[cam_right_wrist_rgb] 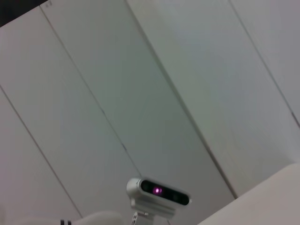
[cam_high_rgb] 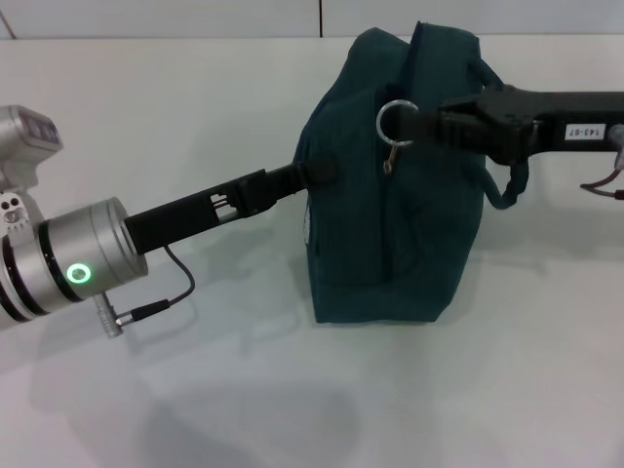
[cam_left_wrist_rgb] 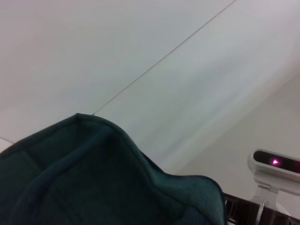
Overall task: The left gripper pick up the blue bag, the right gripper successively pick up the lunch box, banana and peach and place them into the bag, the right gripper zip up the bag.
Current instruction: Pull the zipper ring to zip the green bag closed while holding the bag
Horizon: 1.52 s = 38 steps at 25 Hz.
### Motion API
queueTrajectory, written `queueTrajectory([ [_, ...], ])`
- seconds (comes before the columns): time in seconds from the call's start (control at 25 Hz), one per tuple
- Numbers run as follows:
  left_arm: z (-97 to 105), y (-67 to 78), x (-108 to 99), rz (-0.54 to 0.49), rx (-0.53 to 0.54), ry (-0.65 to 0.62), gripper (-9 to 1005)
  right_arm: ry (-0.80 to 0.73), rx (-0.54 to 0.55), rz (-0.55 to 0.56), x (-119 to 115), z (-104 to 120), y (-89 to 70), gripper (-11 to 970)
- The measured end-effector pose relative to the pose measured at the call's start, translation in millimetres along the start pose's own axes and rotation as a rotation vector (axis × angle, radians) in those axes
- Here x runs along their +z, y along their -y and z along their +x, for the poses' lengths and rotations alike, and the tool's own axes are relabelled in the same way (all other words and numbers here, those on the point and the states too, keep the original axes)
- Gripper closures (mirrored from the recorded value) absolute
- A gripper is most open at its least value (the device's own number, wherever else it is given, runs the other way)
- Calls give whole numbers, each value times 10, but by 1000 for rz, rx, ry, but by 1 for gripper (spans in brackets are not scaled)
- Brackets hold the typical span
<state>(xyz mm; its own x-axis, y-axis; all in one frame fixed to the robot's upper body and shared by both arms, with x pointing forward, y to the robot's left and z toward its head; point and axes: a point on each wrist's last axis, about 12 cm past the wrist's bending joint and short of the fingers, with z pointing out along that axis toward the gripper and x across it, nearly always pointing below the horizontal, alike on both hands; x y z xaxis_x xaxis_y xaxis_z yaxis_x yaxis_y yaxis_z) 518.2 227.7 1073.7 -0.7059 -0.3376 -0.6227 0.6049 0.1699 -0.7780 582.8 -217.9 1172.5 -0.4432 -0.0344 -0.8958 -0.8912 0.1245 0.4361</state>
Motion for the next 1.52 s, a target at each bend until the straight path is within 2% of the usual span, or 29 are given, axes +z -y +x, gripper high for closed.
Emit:
queueTrajectory([
  [0.36, 9, 10, 43, 11, 2, 0, 911, 16, 1, 12, -53, -38, 11, 952],
  [0.6, 3, 27, 59, 28, 0, 9, 939, 17, 1, 6, -31, -43, 9, 952],
  [1.52, -4, 38, 45, 38, -13, 52, 942, 33, -4, 9, -74, -100, 11, 952],
])
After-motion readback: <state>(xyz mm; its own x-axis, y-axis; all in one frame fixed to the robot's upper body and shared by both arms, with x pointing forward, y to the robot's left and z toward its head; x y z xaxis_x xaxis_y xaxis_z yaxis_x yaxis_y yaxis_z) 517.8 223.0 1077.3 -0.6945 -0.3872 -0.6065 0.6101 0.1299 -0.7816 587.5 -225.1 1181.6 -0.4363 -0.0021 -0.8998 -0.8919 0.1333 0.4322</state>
